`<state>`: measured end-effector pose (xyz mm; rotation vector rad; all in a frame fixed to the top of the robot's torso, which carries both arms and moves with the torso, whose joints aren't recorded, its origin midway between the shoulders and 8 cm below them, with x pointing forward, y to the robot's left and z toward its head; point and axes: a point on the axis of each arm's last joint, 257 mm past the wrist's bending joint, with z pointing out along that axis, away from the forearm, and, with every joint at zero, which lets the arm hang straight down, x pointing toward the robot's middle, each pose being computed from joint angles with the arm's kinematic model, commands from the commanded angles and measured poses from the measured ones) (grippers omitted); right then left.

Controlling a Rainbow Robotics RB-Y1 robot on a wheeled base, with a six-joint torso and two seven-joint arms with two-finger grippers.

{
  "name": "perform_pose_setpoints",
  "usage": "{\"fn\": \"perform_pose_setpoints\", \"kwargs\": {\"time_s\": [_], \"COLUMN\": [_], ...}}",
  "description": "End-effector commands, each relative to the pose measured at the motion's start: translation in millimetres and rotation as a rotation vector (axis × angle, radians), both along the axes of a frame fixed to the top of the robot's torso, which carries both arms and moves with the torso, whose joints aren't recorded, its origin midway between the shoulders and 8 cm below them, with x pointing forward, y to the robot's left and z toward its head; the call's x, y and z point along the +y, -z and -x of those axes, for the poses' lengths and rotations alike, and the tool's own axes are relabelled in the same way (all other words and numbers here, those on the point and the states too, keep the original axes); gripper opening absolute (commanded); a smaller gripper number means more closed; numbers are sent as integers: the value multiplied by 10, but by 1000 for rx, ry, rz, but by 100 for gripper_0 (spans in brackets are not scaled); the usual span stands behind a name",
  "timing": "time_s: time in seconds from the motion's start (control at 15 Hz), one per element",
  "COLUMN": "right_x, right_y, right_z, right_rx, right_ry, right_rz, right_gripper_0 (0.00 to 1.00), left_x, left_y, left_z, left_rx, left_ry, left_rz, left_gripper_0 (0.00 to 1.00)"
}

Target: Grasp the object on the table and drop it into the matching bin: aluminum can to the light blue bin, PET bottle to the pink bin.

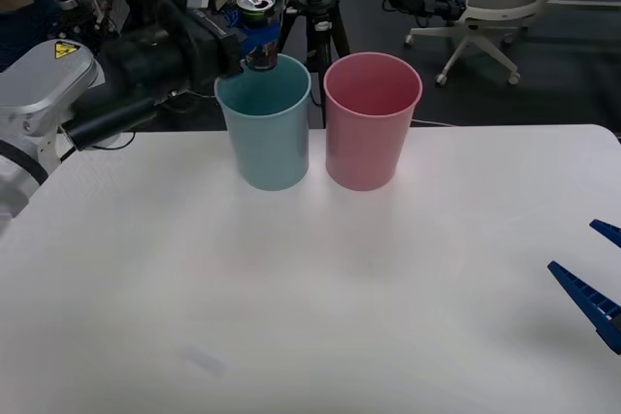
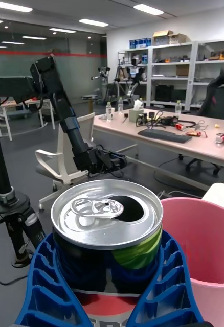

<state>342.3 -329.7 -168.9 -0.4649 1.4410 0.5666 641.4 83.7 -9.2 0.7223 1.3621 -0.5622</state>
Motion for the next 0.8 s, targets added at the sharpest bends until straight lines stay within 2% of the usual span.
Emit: {"fn": "perform_pose_setpoints", "kwargs": {"time_s": [0.07, 0.27, 0.33, 0.4, 0.47, 0.8], "right_x": [0, 0, 0, 0, 0, 0], "right_y": [0, 0, 0, 0, 0, 0], "right_z": [0, 0, 0, 0, 0, 0], "right_rx": [0, 0, 0, 0, 0, 0], "right_ry": [0, 0, 0, 0, 0, 0], "right_rz": [0, 0, 0, 0, 0, 0], "right_gripper_0": [100, 100, 100, 100, 100, 100], "left_x": [-77, -97, -97, -97, -95, -106], "left_y": [93, 104, 104, 103, 100, 84], "left_z": [-85, -83, -83, -83, -85, -73], "left_rx": [4, 4, 2, 3, 3, 12], "left_ry": [-23, -22, -22, -22, -23, -16], "left_rz": [-13, -16, -17, -16, -14, 2], "left_gripper_0": [0, 1, 19, 54, 100, 100]}}
